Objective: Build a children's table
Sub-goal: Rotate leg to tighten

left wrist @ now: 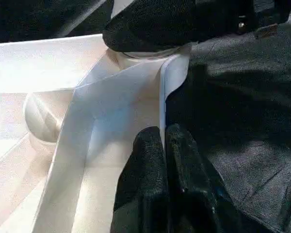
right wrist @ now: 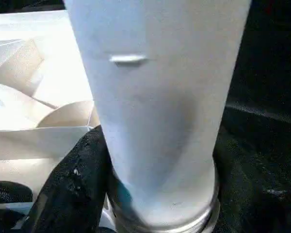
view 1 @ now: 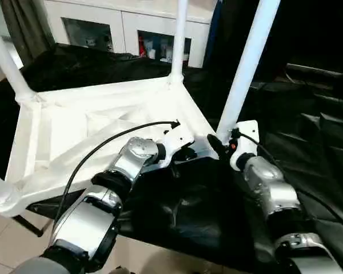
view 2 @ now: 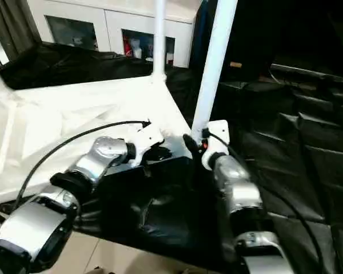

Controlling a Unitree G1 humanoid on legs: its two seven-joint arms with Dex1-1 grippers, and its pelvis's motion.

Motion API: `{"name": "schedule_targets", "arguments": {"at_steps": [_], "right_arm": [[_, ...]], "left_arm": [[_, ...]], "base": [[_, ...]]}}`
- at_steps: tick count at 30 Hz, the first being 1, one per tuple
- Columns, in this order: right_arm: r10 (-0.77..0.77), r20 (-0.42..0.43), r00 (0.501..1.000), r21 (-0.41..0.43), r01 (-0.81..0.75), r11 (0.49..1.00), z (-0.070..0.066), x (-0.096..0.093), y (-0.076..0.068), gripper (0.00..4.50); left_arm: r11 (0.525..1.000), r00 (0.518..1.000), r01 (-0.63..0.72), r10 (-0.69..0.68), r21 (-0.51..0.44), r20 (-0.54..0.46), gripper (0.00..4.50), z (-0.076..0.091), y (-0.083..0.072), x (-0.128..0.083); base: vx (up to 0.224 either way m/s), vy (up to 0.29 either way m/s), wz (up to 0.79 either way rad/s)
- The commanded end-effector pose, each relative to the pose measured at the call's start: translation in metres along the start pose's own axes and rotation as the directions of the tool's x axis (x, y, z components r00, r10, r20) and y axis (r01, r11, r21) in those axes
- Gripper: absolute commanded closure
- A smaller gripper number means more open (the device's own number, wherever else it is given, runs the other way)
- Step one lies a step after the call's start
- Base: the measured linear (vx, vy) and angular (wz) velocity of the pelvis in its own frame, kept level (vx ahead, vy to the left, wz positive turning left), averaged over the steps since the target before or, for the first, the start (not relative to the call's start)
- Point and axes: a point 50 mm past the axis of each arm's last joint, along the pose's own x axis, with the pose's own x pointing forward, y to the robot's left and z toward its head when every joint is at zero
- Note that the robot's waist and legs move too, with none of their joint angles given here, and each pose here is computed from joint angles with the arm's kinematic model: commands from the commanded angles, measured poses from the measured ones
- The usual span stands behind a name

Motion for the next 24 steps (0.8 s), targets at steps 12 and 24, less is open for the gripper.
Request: {"name": "schedule_targets", "arguments": {"at_steps": [12, 24], "right_arm": [[0.518, -0.122, 0.847, -0.186, -0.532, 0.826, -0.001, -0.033, -0.003, 0.8], [0.663, -0.233, 0.712, -0.169, -0.701, 0.693, -0.002, -0.059, -0.017, 1.06]], "left_arm": [[0.952, 0.955, 0.291, -0.295, 0.099, 0.038, 4.5, -0.003, -0.009, -0.019], [0.896, 0.9, 0.432, -0.436, 0.1, 0.02, 4.5, -0.015, -0.004, -0.052]], "base": [[0.0, 0.0, 0.0], [0.0, 0.0, 0.0]]}}
